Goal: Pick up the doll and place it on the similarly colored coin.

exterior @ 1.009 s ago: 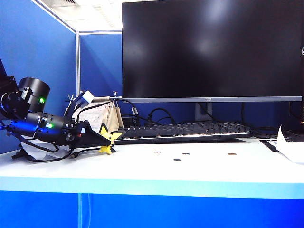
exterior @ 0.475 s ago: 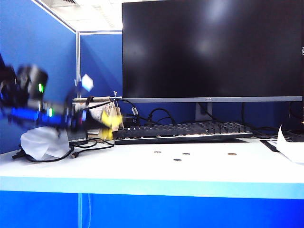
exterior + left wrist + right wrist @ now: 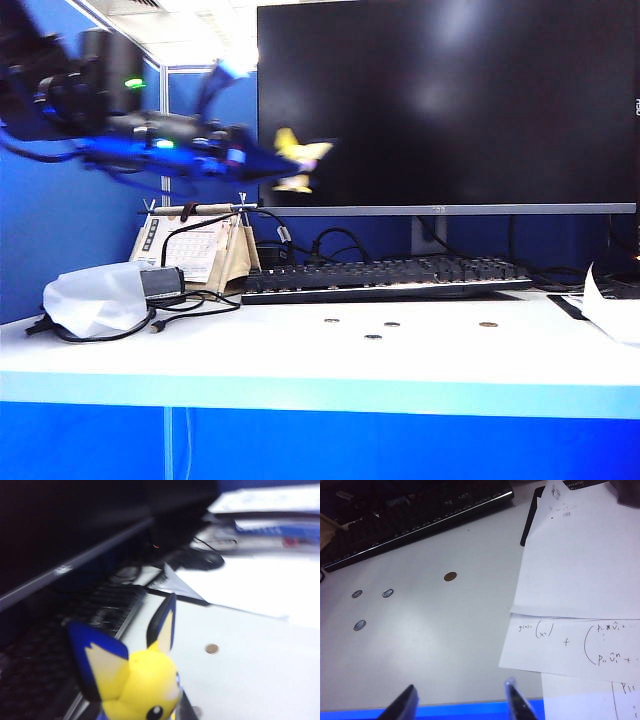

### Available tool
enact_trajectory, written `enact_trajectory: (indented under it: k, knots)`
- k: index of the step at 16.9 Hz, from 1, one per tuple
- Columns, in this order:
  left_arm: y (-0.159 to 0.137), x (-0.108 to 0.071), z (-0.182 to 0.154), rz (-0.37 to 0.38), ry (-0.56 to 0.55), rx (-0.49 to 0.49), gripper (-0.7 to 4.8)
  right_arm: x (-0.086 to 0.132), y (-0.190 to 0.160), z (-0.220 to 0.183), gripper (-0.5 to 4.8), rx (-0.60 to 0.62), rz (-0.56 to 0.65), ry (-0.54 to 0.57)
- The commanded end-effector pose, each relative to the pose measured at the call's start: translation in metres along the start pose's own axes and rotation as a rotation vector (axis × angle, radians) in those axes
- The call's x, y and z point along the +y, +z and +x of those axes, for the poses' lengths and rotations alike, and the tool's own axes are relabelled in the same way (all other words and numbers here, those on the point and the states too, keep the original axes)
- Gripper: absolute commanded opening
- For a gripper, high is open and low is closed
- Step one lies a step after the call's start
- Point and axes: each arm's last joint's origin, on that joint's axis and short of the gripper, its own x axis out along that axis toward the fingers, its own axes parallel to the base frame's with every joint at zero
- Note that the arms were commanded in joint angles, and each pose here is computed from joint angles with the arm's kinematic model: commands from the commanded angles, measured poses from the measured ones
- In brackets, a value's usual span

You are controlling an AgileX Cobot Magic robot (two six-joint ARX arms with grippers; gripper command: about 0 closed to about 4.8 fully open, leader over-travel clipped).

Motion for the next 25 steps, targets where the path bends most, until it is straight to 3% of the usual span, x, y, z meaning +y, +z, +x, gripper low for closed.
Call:
enact_trajectory:
  k: [1,5,11,18,25]
  knots:
    - [0.001,-0.016,0.02,0.027,0.034,0.036,-0.06,-0.001,-0.002,0.0,2.32,0.012,-0.003,-0.006]
    - [-0.002,-0.028,0.067,-0.01,0.0,0.03,-0.06,-0.001,-0.001,0.0,2.32,0.011,-0.003,-0.006]
    - [0.006,-0.036,0.149,-0.067,-0.096,-0.056,-0.06,0.0,-0.001,0.0,2.32,0.011,-0.003,-0.006]
    - [-0.027,-0.051,0.192,-0.105,-0.162,-0.012,-0.06,0.0,-0.001,0.0,2.32,0.011,-0.003,-0.006]
    - [-0.05,-0.043,0.217,-0.129,-0.162,-0.003,-0.06,-0.001,-0.001,0.0,2.32,0.011,-0.003,-0.006]
